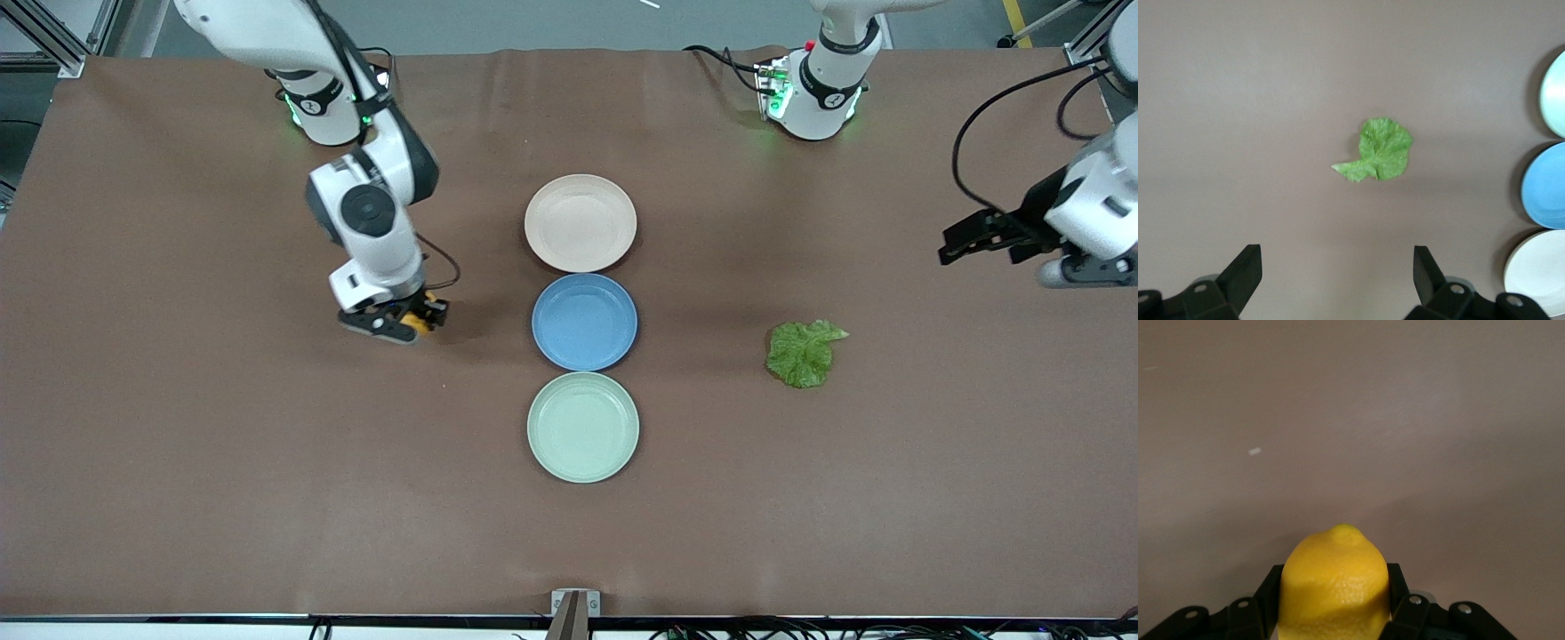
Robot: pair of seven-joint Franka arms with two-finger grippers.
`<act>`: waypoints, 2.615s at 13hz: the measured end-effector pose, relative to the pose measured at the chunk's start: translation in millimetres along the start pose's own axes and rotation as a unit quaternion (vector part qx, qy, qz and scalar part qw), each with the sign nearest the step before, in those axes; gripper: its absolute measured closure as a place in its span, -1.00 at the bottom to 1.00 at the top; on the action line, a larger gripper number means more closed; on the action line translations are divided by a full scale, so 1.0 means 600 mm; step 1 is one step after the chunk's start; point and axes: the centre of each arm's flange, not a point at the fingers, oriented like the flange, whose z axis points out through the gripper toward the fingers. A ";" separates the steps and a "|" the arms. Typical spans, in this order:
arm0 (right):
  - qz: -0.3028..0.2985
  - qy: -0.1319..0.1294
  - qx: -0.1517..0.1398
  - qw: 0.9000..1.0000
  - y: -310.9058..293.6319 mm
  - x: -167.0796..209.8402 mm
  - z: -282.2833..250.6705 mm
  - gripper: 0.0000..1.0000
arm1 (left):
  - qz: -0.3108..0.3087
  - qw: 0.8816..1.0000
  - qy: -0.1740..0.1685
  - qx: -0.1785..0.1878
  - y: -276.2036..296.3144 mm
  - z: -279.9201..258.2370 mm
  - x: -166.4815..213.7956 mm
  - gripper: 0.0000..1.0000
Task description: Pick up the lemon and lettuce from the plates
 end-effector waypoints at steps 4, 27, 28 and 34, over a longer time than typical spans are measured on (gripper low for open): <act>-0.022 -0.020 -0.011 0.999 0.088 0.033 0.038 -0.30 | 0.002 1.000 0.025 -0.001 0.002 -0.067 0.000 -1.00; -0.051 -0.047 -0.025 0.997 0.178 0.108 0.041 -1.00 | 0.025 0.999 0.026 0.019 0.005 -0.086 0.011 -1.00; -0.063 -0.057 -0.032 0.996 0.186 0.130 0.002 -1.00 | 0.025 0.999 0.021 0.019 0.006 -0.085 0.008 -1.00; -0.145 -0.112 -0.005 0.983 0.353 0.267 -0.189 -1.00 | 0.023 0.999 0.015 0.020 0.002 -0.084 0.006 -1.00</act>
